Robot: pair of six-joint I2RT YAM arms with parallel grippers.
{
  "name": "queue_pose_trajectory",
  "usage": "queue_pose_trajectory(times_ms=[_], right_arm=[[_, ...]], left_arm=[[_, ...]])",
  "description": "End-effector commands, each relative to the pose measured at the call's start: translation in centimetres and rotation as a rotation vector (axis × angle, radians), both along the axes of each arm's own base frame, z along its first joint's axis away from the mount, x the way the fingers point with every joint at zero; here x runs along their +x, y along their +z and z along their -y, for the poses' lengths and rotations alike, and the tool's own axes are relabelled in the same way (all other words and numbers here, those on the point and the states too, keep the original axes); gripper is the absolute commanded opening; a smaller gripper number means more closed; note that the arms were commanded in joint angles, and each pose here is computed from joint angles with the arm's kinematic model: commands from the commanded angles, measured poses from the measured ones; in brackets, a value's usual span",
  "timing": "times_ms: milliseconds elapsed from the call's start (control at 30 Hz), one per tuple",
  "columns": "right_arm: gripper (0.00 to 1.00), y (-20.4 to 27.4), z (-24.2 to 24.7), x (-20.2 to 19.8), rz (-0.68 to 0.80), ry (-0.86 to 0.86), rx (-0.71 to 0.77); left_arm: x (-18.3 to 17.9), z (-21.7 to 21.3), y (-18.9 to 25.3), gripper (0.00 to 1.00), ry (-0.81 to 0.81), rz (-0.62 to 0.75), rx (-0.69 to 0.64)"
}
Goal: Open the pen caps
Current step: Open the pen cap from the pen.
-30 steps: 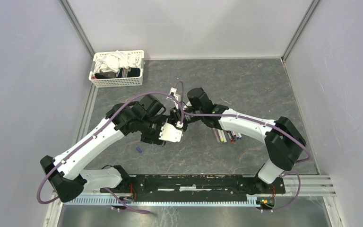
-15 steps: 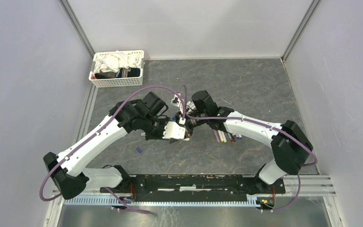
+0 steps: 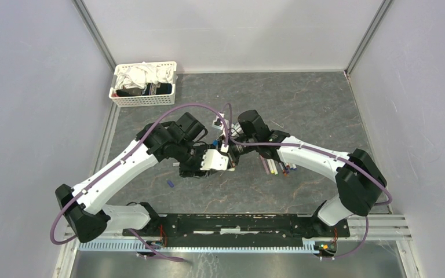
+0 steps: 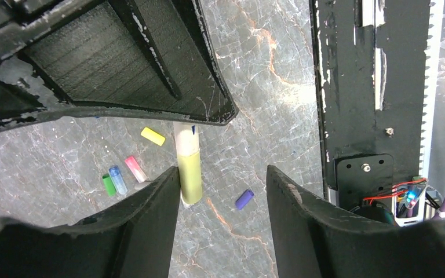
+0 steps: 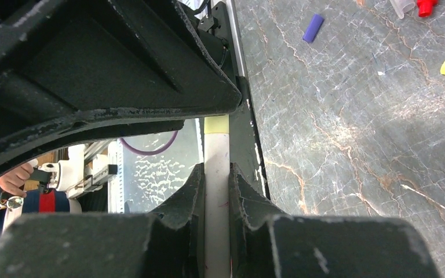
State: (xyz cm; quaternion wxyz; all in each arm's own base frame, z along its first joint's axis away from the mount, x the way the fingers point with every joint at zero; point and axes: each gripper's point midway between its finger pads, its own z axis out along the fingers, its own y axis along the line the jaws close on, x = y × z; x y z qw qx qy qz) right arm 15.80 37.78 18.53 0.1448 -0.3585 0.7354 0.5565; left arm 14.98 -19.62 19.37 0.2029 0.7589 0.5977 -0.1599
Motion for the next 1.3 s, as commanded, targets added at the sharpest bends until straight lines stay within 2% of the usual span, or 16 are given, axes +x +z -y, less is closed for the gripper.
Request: queue_pose_trajectory(times_ms=[0, 100, 167, 333, 467, 567, 633, 733, 800, 833, 867, 1000, 1267], right_arm=[[0.0, 2.8, -0.3, 1.1, 0.101, -0.012, 0.084], [0.0, 3.0, -0.6, 1.3, 0.1, -0.007, 0.093], [0.0, 3.1, -0.7, 1.3, 0.1, -0.006, 0.095], [0.0, 2.8, -0.4, 1.2, 0.114, -0.001, 0.086], [0.0, 2.4, -0.1, 1.0, 0.118, 0.003, 0.083], [0.0, 2.5, -0.2, 1.1, 0.118, 0.004, 0.083], [0.0, 2.7, -0.4, 1.2, 0.123, 0.006, 0.089], [0.0, 2.7, -0.4, 1.2, 0.115, 0.011, 0.076], [0.0, 2.7, -0.4, 1.4, 0.117, 0.01, 0.071], [0.0, 2.6, -0.3, 1.5, 0.117, 0.007, 0.063], [0.0, 2.4, -0.2, 1.6, 0.116, 0.003, 0.055], [0.0, 1.5, 0.9, 2.1, 0.114, -0.013, 0.01], [0.0, -2.7, 5.4, 3.0, 0.115, -0.095, -0.153]], left_arm=[[-1.9, 0.3, 0.2, 0.62, -0.002, -0.108, -0.017], [-1.6, 0.7, -0.3, 0.59, 0.003, -0.117, -0.011], [-1.1, 0.8, -0.9, 0.53, 0.017, -0.114, 0.005], [0.3, -0.1, -3.0, 0.19, 0.064, -0.078, 0.091], [0.3, -0.1, -4.0, 0.19, 0.07, -0.101, 0.11], [-0.4, 0.2, -4.2, 0.34, 0.051, -0.145, 0.105], [-0.5, 0.3, -4.2, 0.38, 0.041, -0.152, 0.099], [-0.9, 0.2, -4.4, 0.32, 0.023, -0.171, 0.108], [-1.2, -0.1, -4.7, 0.2, 0.016, -0.19, 0.13], [-1.3, -0.3, -5.0, 0.09, 0.009, -0.199, 0.146], [-1.5, -0.7, -5.2, 0.03, 0.003, -0.204, 0.162], [-1.0, -2.7, -5.7, 0.02, -0.004, -0.194, 0.196], [5.1, -9.4, -6.0, 0.02, 0.095, -0.097, 0.297]])
